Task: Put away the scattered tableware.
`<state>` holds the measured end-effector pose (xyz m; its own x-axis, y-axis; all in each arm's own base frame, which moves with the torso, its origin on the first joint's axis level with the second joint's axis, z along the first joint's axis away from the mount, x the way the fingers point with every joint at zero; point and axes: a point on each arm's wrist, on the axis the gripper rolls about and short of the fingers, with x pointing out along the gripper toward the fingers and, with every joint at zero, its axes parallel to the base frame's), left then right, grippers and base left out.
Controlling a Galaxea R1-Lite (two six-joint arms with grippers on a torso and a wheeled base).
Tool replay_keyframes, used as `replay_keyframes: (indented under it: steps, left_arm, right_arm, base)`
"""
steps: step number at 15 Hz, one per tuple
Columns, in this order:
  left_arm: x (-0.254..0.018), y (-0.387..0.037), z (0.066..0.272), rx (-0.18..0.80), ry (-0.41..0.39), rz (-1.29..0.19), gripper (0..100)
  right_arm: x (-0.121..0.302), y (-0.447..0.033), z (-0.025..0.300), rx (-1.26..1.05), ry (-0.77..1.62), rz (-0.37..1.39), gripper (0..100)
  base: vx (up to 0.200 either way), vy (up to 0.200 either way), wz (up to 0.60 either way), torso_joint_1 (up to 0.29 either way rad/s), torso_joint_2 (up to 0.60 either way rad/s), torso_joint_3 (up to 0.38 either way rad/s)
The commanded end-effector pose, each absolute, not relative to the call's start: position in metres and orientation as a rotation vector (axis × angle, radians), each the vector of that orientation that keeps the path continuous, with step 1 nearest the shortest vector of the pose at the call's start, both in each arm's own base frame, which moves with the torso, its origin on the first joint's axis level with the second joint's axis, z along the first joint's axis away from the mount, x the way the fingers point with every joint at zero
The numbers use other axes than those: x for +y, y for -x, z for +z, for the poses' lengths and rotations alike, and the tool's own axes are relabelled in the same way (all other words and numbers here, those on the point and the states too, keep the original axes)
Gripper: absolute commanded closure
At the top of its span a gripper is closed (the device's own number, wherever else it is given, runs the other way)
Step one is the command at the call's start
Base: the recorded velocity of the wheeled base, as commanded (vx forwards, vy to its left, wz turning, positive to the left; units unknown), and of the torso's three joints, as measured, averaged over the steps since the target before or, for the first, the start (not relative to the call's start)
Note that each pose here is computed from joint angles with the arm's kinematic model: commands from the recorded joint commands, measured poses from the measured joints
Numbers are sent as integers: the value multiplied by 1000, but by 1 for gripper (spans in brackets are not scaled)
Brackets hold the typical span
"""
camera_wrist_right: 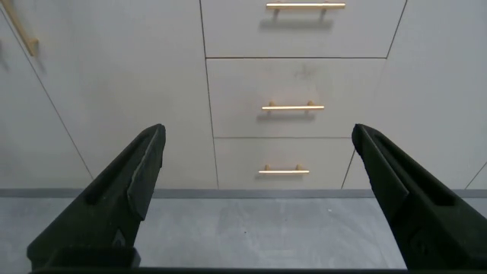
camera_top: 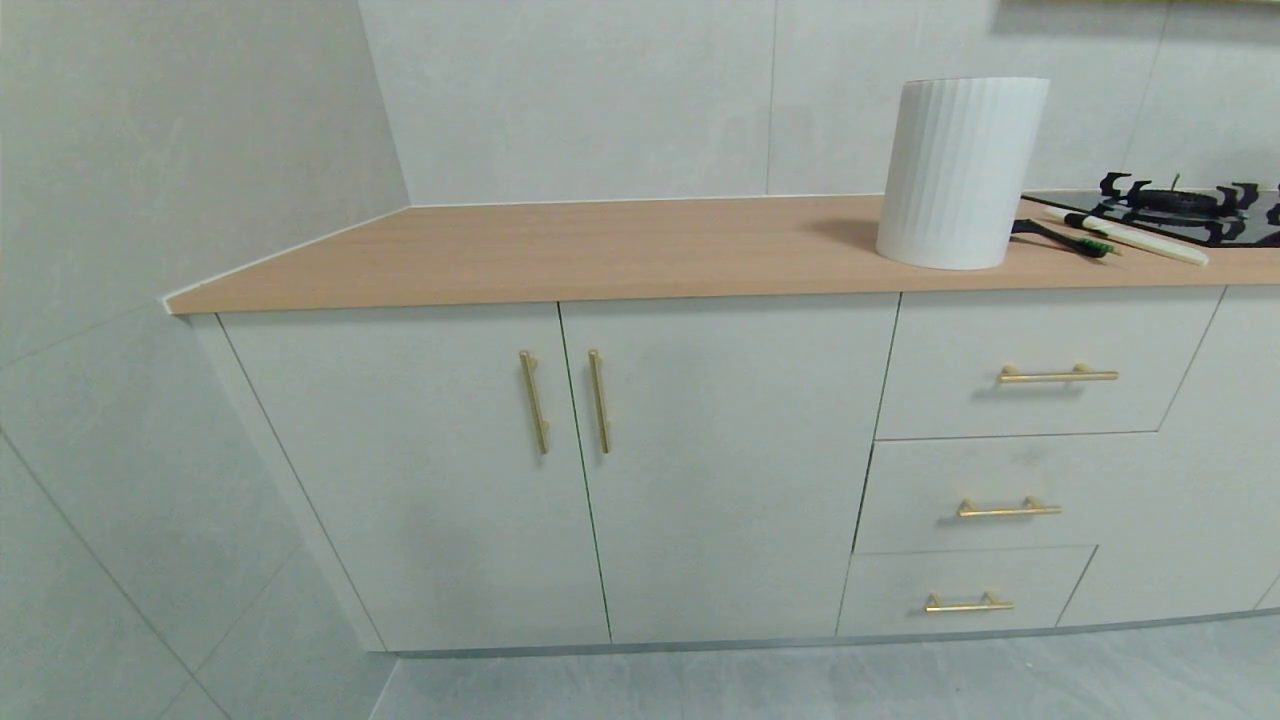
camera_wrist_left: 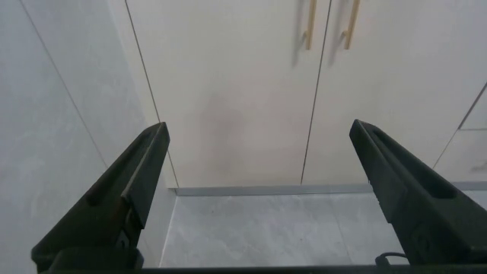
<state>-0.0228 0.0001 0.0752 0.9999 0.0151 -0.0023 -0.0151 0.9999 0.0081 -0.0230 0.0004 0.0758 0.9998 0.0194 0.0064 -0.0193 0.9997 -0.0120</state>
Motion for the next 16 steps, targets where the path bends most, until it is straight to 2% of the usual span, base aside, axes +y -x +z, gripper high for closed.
replay_keyframes:
  steps: [1, 6, 16]
  left_arm:
    - [0, 23, 75, 3, -8, 17, 0]
    - [0, 23, 75, 3, -8, 17, 0]
    - [0, 23, 75, 3, -8, 15, 0]
  right_arm:
    - [0, 23, 76, -3, 12, 20, 0]
    - [0, 23, 76, -3, 12, 26, 0]
    - [0, 23, 76, -3, 3, 26, 0]
  base:
    - [0, 0, 0, 0, 0, 0]
    - [0, 0, 0, 0, 0, 0]
    - [0, -200, 0, 3, 3, 4]
